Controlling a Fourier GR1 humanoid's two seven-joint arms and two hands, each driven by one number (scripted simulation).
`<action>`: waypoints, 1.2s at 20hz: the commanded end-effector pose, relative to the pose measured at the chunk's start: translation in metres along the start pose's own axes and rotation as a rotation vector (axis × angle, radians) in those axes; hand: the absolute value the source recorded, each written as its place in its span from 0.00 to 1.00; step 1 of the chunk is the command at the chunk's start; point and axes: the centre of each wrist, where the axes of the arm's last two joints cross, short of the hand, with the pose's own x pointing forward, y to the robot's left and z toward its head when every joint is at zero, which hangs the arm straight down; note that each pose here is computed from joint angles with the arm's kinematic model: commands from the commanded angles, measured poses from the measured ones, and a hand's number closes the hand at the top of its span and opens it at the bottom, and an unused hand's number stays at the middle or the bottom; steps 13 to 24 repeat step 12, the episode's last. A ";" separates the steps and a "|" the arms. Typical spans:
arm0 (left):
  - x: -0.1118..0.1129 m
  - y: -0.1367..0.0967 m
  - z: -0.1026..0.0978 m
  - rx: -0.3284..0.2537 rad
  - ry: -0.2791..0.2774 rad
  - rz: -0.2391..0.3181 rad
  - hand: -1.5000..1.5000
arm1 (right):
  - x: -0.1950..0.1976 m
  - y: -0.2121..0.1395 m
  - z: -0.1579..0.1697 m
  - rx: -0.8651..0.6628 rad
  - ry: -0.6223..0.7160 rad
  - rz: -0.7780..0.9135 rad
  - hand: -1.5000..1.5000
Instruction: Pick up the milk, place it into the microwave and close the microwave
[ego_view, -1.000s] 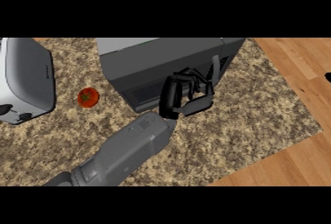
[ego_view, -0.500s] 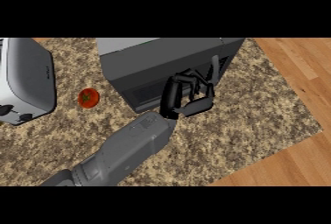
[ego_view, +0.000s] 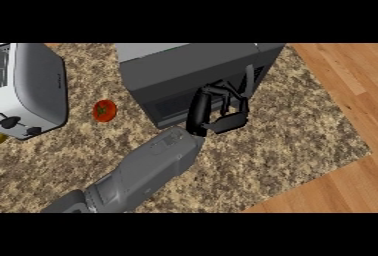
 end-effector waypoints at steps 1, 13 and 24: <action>-0.026 0.034 -0.002 0.210 0.153 -0.112 1.00 | 0.007 -0.001 0.002 0.004 -0.007 0.008 0.00; -0.035 0.035 0.010 0.209 0.215 -0.046 0.00 | 0.018 0.006 0.013 -0.027 0.032 0.011 0.00; -0.035 0.035 0.010 0.209 0.215 -0.046 0.00 | 0.018 0.006 0.013 -0.027 0.032 0.011 0.00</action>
